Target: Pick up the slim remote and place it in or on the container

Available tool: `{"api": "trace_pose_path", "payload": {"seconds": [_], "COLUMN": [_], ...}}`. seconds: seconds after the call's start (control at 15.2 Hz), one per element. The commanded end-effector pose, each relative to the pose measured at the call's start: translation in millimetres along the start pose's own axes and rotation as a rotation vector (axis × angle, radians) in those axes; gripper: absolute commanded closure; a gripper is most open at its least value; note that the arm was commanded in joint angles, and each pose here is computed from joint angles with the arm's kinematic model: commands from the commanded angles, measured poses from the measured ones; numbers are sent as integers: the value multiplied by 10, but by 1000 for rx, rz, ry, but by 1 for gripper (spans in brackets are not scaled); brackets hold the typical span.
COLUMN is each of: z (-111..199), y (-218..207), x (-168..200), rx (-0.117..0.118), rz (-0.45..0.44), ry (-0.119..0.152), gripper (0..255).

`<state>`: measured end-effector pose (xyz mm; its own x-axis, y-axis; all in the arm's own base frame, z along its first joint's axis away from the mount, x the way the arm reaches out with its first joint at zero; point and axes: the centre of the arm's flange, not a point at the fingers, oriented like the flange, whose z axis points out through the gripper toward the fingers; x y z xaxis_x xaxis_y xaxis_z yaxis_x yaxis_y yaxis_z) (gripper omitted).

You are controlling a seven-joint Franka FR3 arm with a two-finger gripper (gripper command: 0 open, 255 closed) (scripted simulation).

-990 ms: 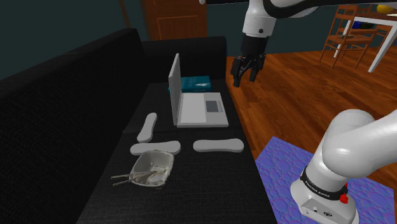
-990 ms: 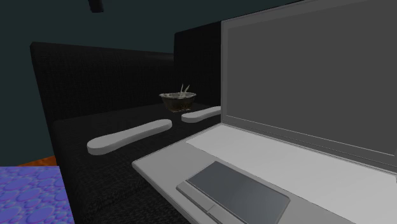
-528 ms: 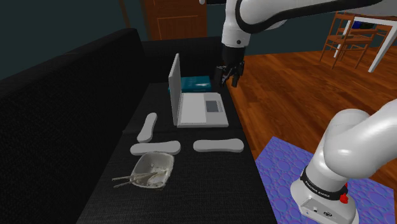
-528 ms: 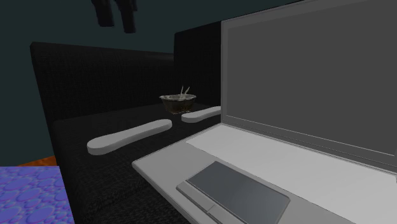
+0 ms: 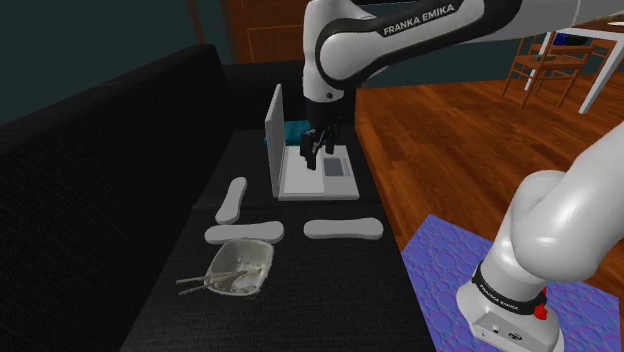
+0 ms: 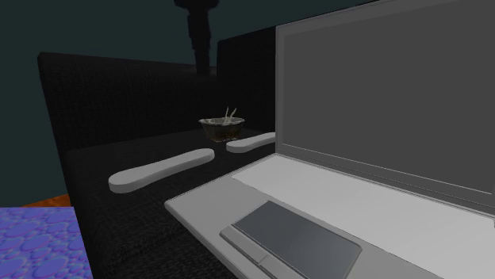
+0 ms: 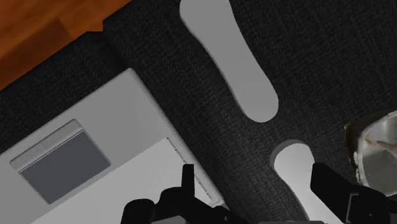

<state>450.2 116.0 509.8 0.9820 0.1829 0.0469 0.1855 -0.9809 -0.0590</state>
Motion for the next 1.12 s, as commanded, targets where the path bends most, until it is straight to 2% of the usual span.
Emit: {"api": "trace_pose_path", "payload": {"seconds": [0.0,0.53,1.06], "z": [148,736,1357], "y": [-124,-789,-1556], "x": [206,852,1337], "rx": [-6,-35,-63], "rz": [-54,-261,-469], "ry": [-4,-25,-46], "gripper": [0,0,0]}}
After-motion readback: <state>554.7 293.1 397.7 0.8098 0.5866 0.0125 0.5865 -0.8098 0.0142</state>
